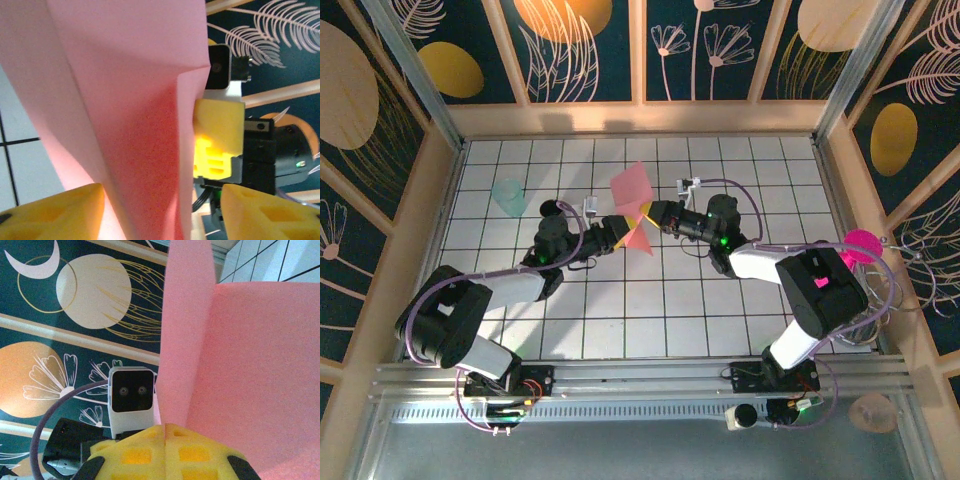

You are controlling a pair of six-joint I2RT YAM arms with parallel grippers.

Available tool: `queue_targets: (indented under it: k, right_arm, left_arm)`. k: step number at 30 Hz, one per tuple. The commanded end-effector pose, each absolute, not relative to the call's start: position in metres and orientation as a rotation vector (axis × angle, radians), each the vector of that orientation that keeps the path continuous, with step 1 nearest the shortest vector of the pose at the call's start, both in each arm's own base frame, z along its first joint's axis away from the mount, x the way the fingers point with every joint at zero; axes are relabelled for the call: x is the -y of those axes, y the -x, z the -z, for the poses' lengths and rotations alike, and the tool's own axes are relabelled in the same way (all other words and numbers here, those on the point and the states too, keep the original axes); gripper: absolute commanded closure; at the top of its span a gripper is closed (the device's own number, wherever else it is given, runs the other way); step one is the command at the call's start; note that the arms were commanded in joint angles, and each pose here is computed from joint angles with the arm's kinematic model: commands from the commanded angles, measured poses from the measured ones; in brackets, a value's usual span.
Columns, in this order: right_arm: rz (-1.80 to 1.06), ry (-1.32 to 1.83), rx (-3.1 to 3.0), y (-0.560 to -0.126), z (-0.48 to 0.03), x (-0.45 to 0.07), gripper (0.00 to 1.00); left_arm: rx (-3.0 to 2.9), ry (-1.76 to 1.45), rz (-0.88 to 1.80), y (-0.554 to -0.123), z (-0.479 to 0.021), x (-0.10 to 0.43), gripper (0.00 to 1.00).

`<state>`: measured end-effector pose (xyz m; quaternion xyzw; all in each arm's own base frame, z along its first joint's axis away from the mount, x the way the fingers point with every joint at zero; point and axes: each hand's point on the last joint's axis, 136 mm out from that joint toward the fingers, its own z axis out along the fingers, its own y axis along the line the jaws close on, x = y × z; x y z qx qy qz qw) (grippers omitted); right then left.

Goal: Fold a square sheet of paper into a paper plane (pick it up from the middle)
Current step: Turn over the paper at the center of the table.

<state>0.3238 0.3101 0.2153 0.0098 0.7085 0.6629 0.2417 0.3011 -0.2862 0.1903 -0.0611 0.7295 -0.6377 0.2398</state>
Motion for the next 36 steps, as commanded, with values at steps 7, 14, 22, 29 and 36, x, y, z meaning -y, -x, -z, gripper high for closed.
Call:
queue_targets:
  k: [7,14,22,29,36]
  right_arm:
    - [-1.827,0.018,-1.914,-0.317,-0.223,-0.310,0.96]
    - [-1.724,-0.030,-1.985,-0.321,-0.207,-0.299,0.76]
    - [-1.270,-0.238,-2.149,-0.342,-0.166,-0.242,0.63]
    - [-0.969,-0.322,-2.124,-0.350,-0.179,-0.196,0.62]
    - [-0.889,-0.401,-2.092,-0.351,-0.180,-0.174,0.63]
  left_arm:
    - [-1.938,0.129,1.770,-0.303,-0.204,0.288,0.62]
    - [-2.007,0.162,1.717,-0.307,-0.185,0.287,0.81]
    - [-2.230,0.179,1.365,-0.314,-0.138,0.269,0.91]
    - [-2.461,0.141,0.597,-0.333,-0.120,0.201,0.98]
    - [-2.482,0.078,0.037,-0.350,-0.141,0.162,0.97]
